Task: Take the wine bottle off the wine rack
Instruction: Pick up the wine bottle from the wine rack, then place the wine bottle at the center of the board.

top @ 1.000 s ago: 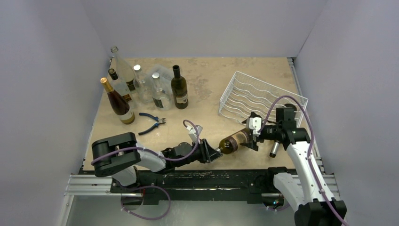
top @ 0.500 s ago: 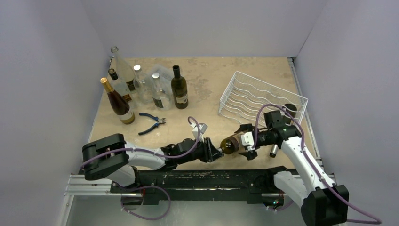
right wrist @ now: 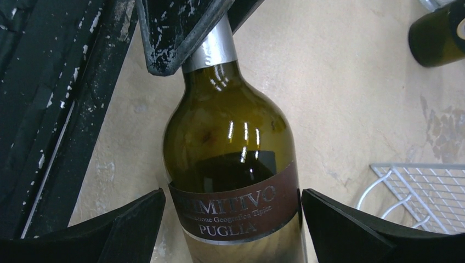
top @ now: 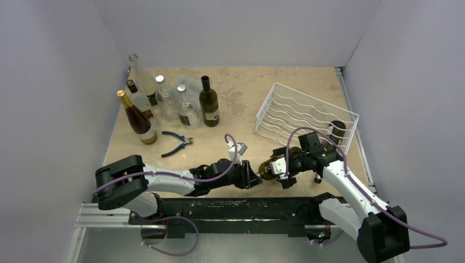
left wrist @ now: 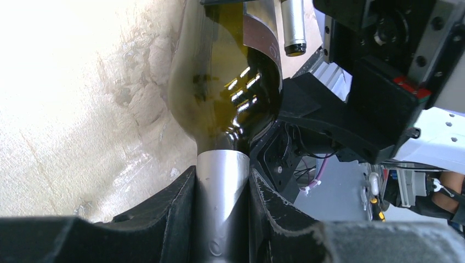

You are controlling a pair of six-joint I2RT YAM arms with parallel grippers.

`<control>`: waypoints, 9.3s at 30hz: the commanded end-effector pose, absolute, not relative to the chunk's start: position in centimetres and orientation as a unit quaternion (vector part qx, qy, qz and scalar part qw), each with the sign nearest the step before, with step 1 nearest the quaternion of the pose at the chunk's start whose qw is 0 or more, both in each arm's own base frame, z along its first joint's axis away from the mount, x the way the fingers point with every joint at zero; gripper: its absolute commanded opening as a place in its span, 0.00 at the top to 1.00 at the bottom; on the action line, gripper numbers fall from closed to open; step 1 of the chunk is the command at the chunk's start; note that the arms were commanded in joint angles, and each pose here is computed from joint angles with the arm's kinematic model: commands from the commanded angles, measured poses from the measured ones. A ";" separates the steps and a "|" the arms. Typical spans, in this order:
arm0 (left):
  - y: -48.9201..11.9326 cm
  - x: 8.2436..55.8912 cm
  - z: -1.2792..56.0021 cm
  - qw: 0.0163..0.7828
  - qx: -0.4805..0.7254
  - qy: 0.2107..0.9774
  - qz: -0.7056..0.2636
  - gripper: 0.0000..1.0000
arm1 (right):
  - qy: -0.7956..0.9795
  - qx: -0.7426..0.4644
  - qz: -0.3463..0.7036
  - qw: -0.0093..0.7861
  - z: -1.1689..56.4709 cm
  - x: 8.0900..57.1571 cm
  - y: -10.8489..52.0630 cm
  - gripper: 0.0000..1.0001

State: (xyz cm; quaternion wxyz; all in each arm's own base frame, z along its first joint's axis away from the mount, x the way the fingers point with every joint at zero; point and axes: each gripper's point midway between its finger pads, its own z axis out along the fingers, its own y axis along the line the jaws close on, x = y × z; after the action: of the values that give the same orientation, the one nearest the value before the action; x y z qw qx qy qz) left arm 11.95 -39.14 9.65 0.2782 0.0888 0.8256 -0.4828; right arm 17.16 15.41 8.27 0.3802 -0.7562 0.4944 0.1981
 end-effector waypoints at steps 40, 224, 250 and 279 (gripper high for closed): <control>-39.7 11.4 13.2 0.282 0.075 0.795 -0.532 0.31 | 0.443 -0.781 0.192 0.397 8.9 17.0 16.7 0.66; -33.4 13.6 25.4 0.663 0.214 0.544 -0.467 1.00 | 0.512 -0.666 0.329 0.430 16.2 16.2 18.1 0.01; -20.0 18.8 26.3 0.637 0.139 0.709 -0.271 1.00 | 0.581 -0.615 0.246 0.474 17.8 18.8 14.9 0.01; -16.8 29.9 30.7 0.588 0.089 0.785 -0.173 1.00 | 0.588 -0.614 0.240 0.468 17.0 19.0 14.6 0.01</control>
State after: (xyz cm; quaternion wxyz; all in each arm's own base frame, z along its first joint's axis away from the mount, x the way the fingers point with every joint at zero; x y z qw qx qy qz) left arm 28.30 -16.19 25.60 0.5498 0.1042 0.8169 -0.1396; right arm 18.85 14.63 16.94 0.4633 -0.6167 0.5887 0.2416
